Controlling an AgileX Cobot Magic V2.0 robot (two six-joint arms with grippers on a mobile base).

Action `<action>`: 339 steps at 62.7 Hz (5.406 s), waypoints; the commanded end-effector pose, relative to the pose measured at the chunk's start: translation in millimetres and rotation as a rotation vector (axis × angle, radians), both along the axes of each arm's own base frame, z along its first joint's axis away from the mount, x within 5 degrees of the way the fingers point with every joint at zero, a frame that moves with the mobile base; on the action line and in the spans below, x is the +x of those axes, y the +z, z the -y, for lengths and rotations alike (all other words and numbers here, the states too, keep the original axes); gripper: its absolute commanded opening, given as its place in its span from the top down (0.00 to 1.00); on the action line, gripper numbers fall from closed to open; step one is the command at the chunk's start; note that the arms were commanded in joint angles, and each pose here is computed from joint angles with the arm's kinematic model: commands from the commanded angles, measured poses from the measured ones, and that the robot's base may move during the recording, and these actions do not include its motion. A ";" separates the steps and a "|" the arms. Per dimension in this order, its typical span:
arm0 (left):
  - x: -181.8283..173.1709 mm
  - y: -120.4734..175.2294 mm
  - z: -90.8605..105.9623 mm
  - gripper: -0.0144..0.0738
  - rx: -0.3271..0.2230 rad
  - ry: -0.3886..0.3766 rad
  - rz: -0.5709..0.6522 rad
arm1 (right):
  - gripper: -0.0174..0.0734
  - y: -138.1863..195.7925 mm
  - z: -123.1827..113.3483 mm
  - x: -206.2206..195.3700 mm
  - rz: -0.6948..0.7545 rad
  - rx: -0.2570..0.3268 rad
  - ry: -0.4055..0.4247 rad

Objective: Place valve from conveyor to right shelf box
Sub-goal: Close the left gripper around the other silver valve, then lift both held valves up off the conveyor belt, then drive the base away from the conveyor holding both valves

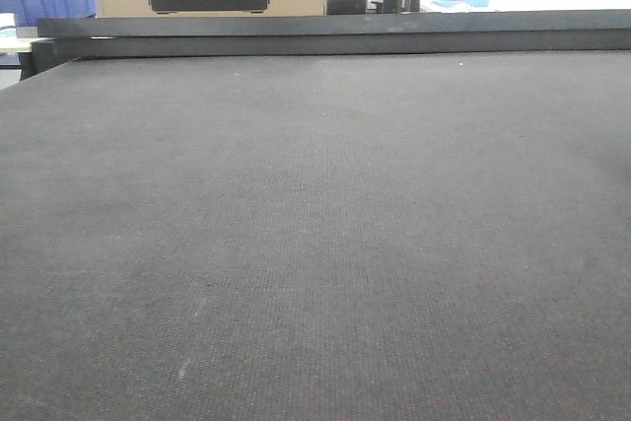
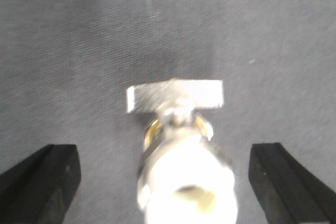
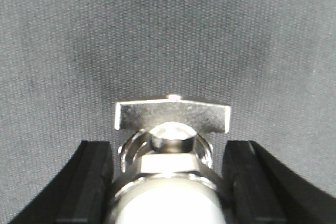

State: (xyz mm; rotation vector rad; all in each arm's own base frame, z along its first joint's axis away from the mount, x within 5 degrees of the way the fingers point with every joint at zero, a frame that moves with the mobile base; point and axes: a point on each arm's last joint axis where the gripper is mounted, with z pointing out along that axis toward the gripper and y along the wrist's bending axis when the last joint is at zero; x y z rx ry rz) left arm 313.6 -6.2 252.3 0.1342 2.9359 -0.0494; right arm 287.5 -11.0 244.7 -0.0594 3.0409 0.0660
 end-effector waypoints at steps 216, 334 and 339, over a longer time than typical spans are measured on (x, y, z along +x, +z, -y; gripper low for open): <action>-180.0 195.4 2.8 0.96 -0.049 -0.013 0.815 | 0.99 173.1 -13.7 -138.7 0.916 0.048 -0.019; -179.9 195.3 2.5 0.96 -0.045 -0.012 0.815 | 0.99 174.6 -13.6 -138.6 0.933 0.047 -0.020; -179.9 195.3 2.5 0.96 -0.045 -0.012 0.815 | 0.99 174.6 -13.6 -138.6 0.933 0.047 -0.020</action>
